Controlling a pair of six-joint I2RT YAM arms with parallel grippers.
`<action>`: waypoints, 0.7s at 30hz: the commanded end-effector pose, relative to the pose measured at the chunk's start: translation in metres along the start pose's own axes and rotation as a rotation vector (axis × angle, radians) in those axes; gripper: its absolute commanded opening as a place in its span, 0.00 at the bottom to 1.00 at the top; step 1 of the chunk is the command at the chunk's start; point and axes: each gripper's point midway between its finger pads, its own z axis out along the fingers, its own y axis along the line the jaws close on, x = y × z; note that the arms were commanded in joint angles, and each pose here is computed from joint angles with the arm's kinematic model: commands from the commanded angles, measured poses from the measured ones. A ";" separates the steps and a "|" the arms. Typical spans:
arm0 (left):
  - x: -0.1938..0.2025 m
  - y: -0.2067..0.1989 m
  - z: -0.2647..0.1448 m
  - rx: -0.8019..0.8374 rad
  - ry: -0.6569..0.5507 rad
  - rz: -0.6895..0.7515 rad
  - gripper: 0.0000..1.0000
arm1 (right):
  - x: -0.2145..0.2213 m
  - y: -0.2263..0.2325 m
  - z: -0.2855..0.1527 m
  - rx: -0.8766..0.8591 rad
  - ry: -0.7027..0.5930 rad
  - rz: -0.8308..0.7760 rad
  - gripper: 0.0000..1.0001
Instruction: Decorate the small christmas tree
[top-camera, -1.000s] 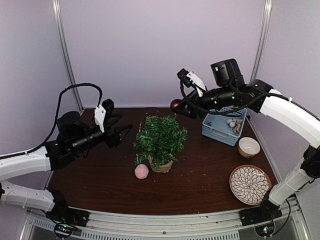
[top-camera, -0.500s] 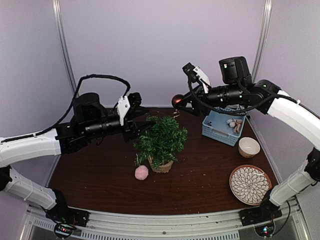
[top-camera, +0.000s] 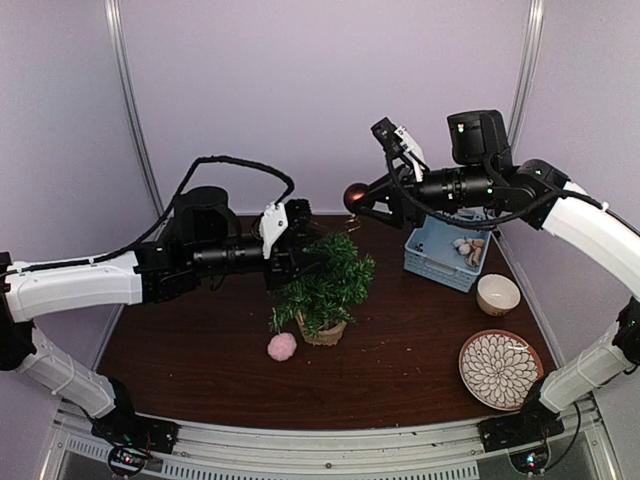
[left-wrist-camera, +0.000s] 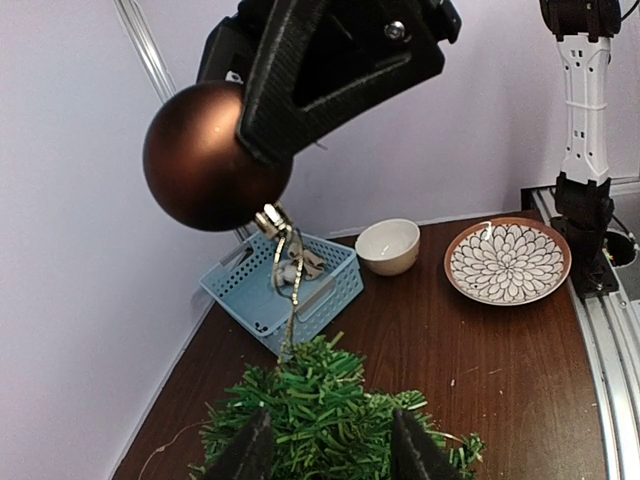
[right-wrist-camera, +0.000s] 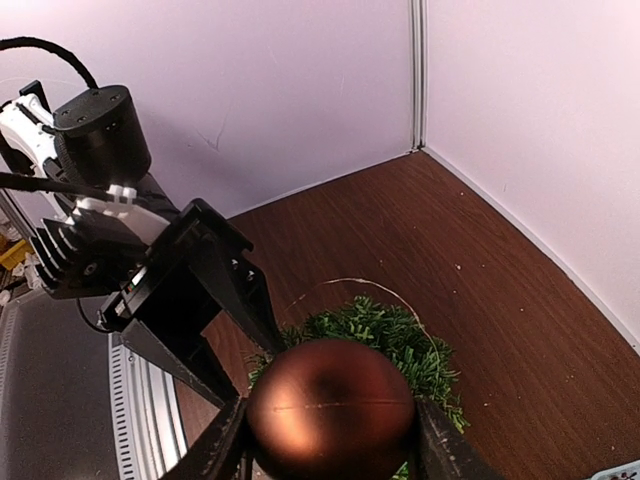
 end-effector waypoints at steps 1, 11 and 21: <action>-0.025 0.007 0.003 -0.016 -0.072 0.028 0.41 | -0.012 0.008 -0.008 -0.026 -0.045 -0.006 0.38; -0.025 0.012 0.014 -0.030 -0.070 0.017 0.47 | -0.018 0.020 -0.011 -0.072 -0.063 -0.018 0.38; -0.031 0.006 0.015 -0.002 -0.099 0.018 0.43 | -0.025 0.023 -0.015 -0.072 -0.083 -0.027 0.38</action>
